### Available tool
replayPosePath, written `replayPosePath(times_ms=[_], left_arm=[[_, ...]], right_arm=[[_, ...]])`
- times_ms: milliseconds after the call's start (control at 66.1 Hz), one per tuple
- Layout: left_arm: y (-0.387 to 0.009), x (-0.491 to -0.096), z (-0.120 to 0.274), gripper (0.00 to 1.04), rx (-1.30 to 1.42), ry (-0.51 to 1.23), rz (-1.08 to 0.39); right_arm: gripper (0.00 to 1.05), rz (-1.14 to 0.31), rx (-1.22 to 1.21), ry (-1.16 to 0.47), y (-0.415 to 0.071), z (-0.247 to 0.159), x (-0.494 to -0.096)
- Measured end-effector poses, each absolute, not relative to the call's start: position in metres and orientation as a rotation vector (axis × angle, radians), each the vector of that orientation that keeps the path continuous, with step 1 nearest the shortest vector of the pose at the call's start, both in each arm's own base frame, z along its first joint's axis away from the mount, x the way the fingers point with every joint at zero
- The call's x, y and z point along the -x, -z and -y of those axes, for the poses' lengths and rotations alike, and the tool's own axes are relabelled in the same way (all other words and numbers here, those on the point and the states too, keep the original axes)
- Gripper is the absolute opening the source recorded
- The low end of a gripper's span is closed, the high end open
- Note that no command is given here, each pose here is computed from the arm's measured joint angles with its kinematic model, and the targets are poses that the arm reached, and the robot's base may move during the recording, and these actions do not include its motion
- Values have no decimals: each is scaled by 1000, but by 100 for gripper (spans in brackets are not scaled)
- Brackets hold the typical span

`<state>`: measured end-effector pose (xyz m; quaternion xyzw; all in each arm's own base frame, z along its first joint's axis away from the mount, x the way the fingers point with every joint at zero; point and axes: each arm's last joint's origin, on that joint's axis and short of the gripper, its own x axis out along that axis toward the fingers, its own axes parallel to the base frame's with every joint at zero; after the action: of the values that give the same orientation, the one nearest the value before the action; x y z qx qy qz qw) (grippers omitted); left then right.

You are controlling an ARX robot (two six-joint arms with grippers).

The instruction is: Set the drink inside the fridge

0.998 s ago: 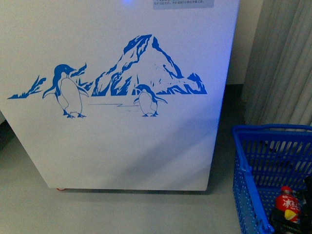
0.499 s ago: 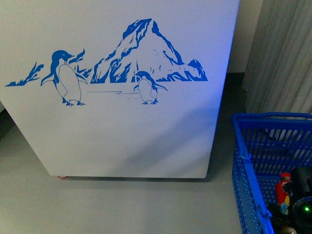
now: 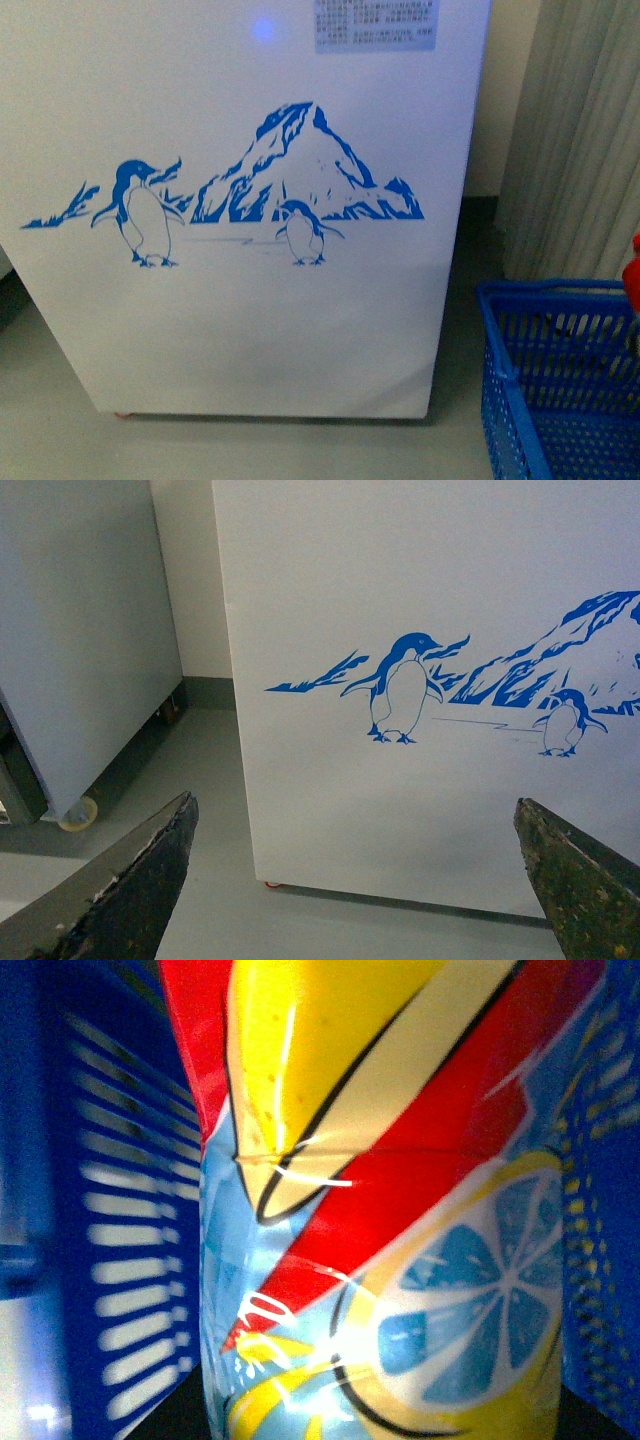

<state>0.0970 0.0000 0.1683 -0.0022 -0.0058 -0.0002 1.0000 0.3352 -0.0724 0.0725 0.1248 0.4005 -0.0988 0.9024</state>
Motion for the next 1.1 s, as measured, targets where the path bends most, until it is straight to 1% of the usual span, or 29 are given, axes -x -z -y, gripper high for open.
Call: replayPosePath(times_ms=[30,136,166,227,242,317,393,454,529,680,832,1104], left_arm=[[-168,-97,0,97,4,0,12],[-168,-97,0,97,4,0,12],[-168,-97,0,97,4,0,12],[-168,-97,0,97,4,0,12],[-168,-97,0,97,4,0,12],[-168,-97,0,97,4,0,12],[-168,-97,0,97,4,0,12],[-168,-97,0,97,4,0,12],[-168,-97,0,97,4,0,12],[-168,-97,0,97,4,0,12],[-168,-97,0,97,4,0,12],[-168,-97,0,97,4,0,11]], right_arm=[[41,-774,-252,171,-99,69,-331],[41,-480,-208,16,-216,45,-295],[41,-411,-187,-6,-238,40,-284],[41,-320,-165,-37,-266,33,-267],[41,-278,-156,-50,-278,29,-258],[41,-158,-127,-80,-309,21,-230],[40,-82,-116,-103,-330,14,-203],[40,-51,-111,-104,-337,10,-187],[40,-12,-113,-104,-344,3,-158],[40,17,-104,-107,-334,-12,-113],[40,40,-92,-137,-334,-15,-104],[40,28,-91,-128,-332,-15,-106]])
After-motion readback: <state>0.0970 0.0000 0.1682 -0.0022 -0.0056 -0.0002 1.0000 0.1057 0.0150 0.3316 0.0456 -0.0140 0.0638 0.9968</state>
